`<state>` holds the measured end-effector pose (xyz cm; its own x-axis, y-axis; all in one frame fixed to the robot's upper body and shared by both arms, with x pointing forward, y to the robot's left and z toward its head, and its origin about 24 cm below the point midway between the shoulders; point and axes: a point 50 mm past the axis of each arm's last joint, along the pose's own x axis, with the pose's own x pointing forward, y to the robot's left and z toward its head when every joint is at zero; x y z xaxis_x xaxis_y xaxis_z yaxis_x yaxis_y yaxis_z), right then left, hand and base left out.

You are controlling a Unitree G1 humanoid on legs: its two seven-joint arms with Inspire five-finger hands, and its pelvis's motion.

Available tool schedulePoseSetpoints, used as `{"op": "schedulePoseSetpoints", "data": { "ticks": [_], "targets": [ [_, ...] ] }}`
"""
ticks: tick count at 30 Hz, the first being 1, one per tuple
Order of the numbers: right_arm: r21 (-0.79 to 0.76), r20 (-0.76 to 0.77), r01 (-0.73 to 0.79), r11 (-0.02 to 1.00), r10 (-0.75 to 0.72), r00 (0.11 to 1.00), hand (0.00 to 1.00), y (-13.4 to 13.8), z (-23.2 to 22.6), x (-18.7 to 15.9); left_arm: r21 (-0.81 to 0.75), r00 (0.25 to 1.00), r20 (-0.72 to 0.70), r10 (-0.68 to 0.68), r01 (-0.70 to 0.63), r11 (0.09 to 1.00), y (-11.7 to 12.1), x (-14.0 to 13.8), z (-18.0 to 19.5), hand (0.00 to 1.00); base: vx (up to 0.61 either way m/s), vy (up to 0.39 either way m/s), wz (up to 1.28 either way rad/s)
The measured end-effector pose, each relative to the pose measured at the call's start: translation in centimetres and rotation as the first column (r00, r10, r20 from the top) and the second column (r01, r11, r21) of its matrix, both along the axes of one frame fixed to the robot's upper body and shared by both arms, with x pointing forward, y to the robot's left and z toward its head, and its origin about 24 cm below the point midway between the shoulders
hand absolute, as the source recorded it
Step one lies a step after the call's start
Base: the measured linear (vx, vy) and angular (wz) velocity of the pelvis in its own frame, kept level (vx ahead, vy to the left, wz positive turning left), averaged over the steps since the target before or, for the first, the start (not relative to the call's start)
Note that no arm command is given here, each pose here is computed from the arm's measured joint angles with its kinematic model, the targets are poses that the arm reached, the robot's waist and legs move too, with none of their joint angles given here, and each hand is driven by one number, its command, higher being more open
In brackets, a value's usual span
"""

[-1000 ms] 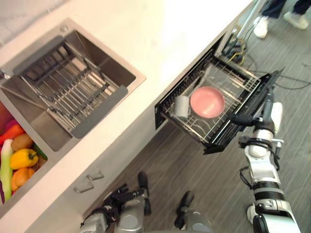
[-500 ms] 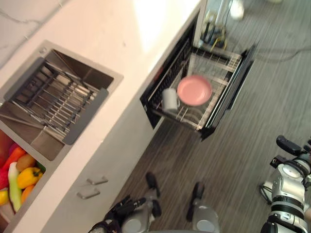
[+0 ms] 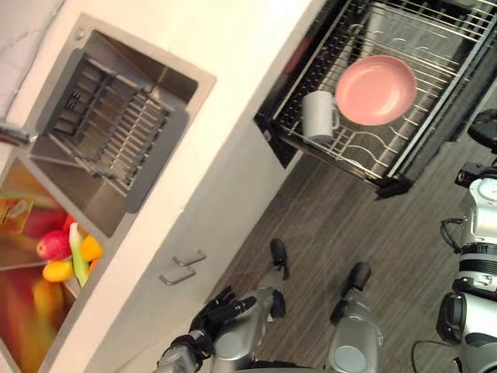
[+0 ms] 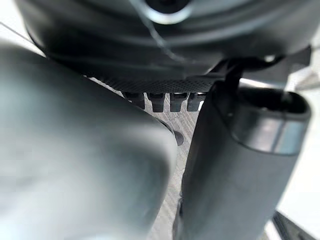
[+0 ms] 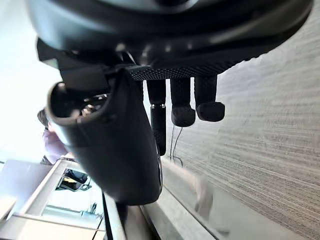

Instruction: Walk over to the sink, pick up the cup, carry it to the dishwasher, place the cup inside the dishwasher, then close the dishwasher door

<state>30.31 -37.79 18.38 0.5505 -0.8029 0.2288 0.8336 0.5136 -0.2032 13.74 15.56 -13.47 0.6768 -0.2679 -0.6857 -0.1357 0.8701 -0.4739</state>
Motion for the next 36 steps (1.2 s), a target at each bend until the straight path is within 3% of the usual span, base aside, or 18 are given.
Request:
{"op": "schedulePoseSetpoints", "data": {
  "ticks": [9,13,14,18,21,23,26,29,31,36],
  "targets": [
    [0.078,-0.114,0.086,0.993,-0.077,0.990,0.00,-1.5,-2.6,-0.1,-0.009,0.999,-0.032,0.004,-0.004,1.000,0.1,-1.4,-0.5,1.00,0.02,-0.043,0.72],
    [0.099,-0.194,0.064,0.993,-0.044,0.980,0.00,-1.0,-3.5,1.2,-0.062,0.994,-0.098,0.052,-0.059,0.996,0.1,-2.3,-1.1,1.00,0.02,-0.171,0.63],
    [0.102,-0.211,0.044,0.994,-0.022,0.977,1.00,-0.7,-3.7,1.6,-0.073,0.991,-0.115,0.068,-0.076,0.994,0.1,-2.5,-1.2,1.00,0.03,-0.173,0.49],
    [0.145,-0.250,-0.081,0.986,0.116,0.961,1.00,1.4,-5.0,3.2,-0.092,0.978,-0.186,0.094,-0.113,0.989,0.0,-3.7,-1.9,1.00,0.03,-0.157,0.24],
    [0.203,-0.241,-0.213,0.956,0.259,0.935,1.00,4.5,-6.5,4.7,-0.077,0.975,-0.213,0.069,-0.088,0.993,0.1,-4.3,-2.2,1.00,0.02,-0.111,-0.05],
    [0.281,-0.237,-0.236,0.930,0.305,0.922,1.00,5.2,-8.3,4.5,-0.073,0.975,-0.214,0.054,-0.071,0.995,0.3,-4.5,-2.2,1.00,-0.01,-0.086,-0.24],
    [0.527,-0.105,-0.317,0.789,0.430,0.897,1.00,7.5,-14.2,2.4,-0.069,0.972,-0.222,0.074,-0.092,0.993,1.4,-5.1,-2.4,1.00,-0.01,-0.107,-0.42],
    [0.770,-0.040,-0.223,0.598,0.395,0.918,1.00,9.5,-22.6,-3.3,-0.047,0.971,-0.226,0.076,-0.089,0.995,2.4,-5.5,-2.5,1.00,-0.01,-0.093,-0.44],
    [0.869,-0.114,-0.086,0.488,0.365,0.924,1.00,10.5,-28.1,-9.5,-0.023,0.969,-0.233,0.076,-0.084,0.996,3.0,-5.6,-2.5,1.00,-0.05,-0.057,-0.43],
    [0.903,-0.331,0.199,0.382,0.322,0.887,1.00,12.6,-33.5,-20.0,0.012,0.962,-0.258,0.087,-0.087,0.996,3.9,-5.8,-2.6,1.00,-0.06,-0.018,-0.43]
  ]
}}
